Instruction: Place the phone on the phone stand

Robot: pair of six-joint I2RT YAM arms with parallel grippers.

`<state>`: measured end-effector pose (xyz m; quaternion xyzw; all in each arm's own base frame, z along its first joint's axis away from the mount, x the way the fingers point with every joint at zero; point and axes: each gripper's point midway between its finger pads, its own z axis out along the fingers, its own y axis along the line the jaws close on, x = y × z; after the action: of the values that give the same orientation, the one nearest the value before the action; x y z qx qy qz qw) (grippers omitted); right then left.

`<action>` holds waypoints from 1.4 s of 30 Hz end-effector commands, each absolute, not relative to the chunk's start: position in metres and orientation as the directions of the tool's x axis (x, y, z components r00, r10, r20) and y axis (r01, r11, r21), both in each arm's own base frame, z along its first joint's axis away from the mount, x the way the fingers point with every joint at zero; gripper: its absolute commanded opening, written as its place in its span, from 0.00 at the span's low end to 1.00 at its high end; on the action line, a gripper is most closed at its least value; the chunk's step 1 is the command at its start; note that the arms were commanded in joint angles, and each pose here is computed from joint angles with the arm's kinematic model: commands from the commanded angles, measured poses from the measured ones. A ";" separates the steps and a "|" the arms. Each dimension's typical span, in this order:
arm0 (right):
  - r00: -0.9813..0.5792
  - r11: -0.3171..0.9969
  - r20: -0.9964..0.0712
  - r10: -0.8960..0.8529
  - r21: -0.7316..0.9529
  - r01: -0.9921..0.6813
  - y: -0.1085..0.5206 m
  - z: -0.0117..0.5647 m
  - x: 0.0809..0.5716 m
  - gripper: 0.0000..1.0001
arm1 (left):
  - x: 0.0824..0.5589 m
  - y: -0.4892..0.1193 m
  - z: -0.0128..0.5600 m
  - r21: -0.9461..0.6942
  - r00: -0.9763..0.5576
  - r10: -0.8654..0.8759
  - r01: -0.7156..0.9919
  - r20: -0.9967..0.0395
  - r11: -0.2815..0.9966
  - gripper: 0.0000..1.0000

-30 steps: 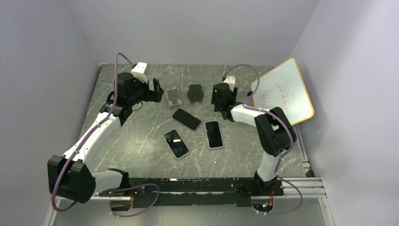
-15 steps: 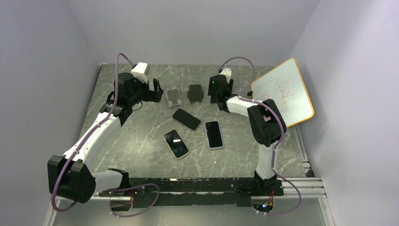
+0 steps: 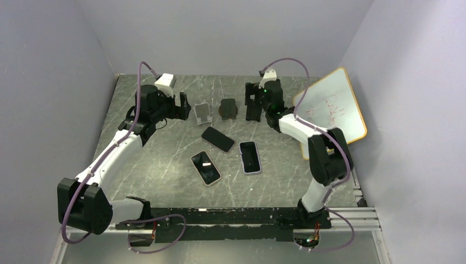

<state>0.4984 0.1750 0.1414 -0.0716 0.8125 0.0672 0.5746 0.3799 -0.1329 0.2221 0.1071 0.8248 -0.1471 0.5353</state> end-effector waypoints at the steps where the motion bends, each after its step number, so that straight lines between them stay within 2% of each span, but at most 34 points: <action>1: -0.163 0.944 -0.986 -0.040 0.016 -0.330 0.189 0.212 0.486 1.00 | 0.382 -0.137 0.235 -0.124 -0.377 0.018 0.348 -0.926 0.929 1.00; 6: -0.248 0.838 -0.964 -0.094 0.057 -0.542 0.222 0.194 0.447 1.00 | 0.382 -0.138 0.236 -0.134 -0.377 0.009 0.351 -0.926 0.927 1.00; 10: -0.310 0.741 -0.924 -0.222 0.046 -0.670 0.248 0.160 0.418 1.00 | 0.381 -0.141 0.237 -0.146 -0.379 0.001 0.359 -0.925 0.922 1.00; 18: -0.360 0.596 -0.837 -0.413 0.051 -0.801 0.300 0.101 0.377 1.00 | 0.378 -0.142 0.238 -0.151 -0.379 -0.001 0.366 -0.925 0.918 1.00; 35: -0.421 0.494 -0.707 -0.567 0.118 -0.862 0.326 0.031 0.331 1.00 | 0.376 -0.146 0.238 -0.165 -0.385 -0.005 0.385 -0.923 0.908 1.00; 42: -0.435 0.492 -0.671 -0.601 0.119 -0.863 0.325 0.017 0.325 1.00 | 0.363 -0.164 0.241 -0.198 -0.383 0.008 0.494 -0.924 0.847 1.00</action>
<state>0.3273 0.3244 0.0221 -0.4417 0.8126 0.2354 0.2987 0.3741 -0.1452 0.2236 0.1232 0.8209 -0.1804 0.5277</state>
